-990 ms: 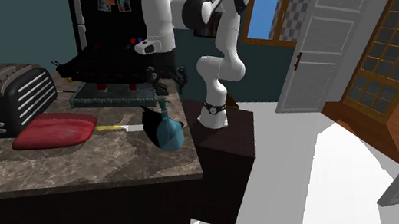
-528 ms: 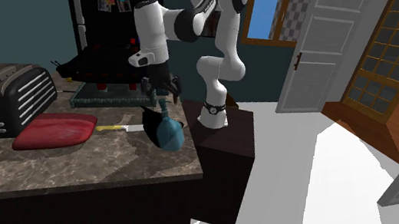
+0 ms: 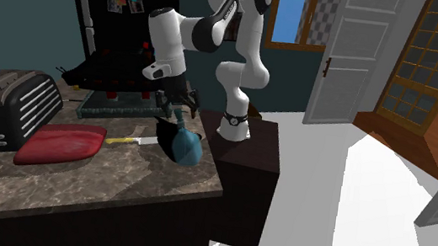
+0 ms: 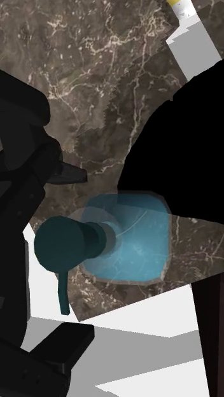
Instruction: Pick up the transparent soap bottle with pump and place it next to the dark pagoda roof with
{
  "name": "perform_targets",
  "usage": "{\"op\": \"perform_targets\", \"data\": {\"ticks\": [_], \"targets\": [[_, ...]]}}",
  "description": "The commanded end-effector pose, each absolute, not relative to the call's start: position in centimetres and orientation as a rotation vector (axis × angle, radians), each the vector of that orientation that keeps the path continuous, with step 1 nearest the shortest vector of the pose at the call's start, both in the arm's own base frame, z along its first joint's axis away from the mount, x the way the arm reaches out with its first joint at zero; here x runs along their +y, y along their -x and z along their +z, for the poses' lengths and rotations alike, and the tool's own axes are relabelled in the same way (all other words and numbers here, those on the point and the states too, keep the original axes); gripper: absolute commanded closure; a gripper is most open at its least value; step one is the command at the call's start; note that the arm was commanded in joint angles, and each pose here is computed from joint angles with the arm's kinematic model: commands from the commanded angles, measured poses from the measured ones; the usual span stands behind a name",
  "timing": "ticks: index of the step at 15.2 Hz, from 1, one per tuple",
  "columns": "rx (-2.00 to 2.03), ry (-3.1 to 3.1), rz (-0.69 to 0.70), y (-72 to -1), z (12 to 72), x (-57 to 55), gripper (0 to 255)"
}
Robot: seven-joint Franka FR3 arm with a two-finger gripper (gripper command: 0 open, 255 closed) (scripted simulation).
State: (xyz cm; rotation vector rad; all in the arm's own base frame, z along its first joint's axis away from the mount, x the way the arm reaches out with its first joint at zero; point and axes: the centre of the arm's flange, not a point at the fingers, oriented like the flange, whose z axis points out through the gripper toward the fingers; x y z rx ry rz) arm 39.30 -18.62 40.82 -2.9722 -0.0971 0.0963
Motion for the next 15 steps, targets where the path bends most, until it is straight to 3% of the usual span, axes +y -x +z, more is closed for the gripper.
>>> {"op": "perform_targets", "data": {"ticks": [1, 2, 3, 15], "targets": [[-0.097, 2.972, 0.096, -39.3, 40.8, -18.6, 0], [-0.097, 2.972, 0.096, -39.3, 40.8, -18.6, 0], [-0.097, 2.972, 0.096, -39.3, 40.8, -18.6, 255], [-0.097, 2.972, 0.096, -39.3, 42.4, -18.6, 255]]}}
